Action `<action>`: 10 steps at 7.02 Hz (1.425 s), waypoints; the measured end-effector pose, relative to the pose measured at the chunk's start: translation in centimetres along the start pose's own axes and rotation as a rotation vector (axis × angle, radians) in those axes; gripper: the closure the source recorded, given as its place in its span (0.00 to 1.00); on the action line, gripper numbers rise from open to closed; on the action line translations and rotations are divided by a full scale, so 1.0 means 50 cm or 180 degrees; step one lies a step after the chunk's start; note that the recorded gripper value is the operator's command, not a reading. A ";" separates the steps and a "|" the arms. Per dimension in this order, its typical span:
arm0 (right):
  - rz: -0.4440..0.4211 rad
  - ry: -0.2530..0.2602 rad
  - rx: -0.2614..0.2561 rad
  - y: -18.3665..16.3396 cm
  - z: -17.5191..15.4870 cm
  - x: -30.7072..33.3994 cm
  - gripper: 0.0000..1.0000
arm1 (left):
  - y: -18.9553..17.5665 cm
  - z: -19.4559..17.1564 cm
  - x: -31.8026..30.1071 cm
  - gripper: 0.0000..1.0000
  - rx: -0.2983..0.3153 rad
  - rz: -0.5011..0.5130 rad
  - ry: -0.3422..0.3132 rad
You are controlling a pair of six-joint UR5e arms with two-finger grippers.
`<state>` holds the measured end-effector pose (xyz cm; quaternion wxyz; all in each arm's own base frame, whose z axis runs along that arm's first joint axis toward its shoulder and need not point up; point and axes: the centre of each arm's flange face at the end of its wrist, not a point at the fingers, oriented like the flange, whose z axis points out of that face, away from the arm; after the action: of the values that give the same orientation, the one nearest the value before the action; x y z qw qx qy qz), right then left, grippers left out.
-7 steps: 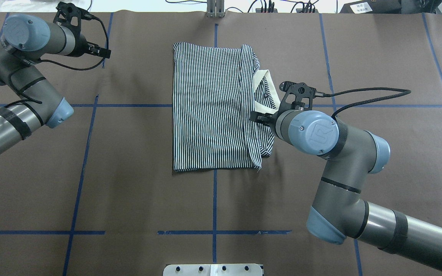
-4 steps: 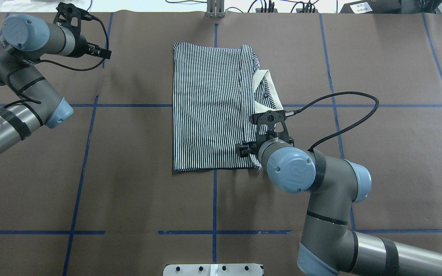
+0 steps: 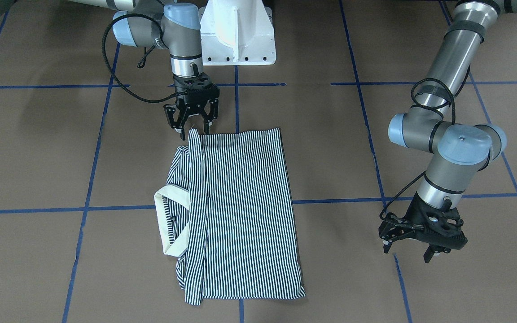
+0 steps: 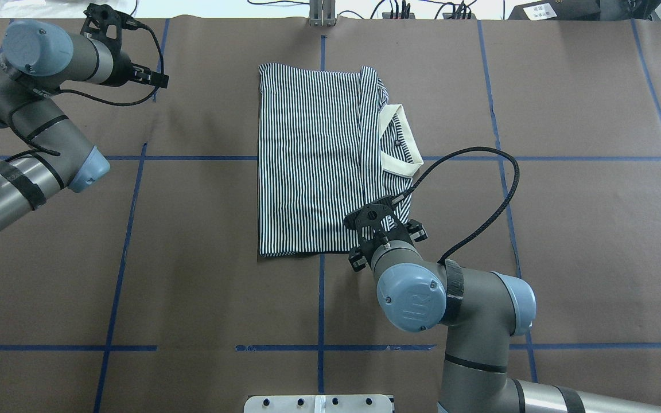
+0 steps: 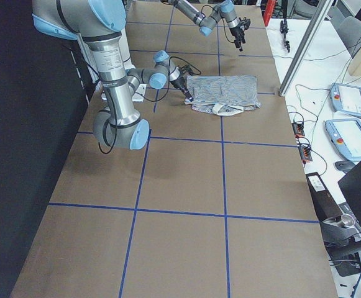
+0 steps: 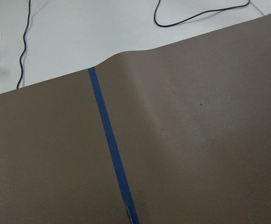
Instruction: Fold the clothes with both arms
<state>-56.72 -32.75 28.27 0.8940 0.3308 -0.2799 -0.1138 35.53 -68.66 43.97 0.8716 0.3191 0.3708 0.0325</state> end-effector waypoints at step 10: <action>-0.0203 0.0077 0.0062 0.002 0.004 0.027 1.00 | 0.016 0.007 0.008 0.00 -0.0056 -0.0007 0.0036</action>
<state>-55.75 -33.32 29.03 0.8900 0.3496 -0.2594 -0.1356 36.19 -68.08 44.38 0.8723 0.3109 0.3757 0.0365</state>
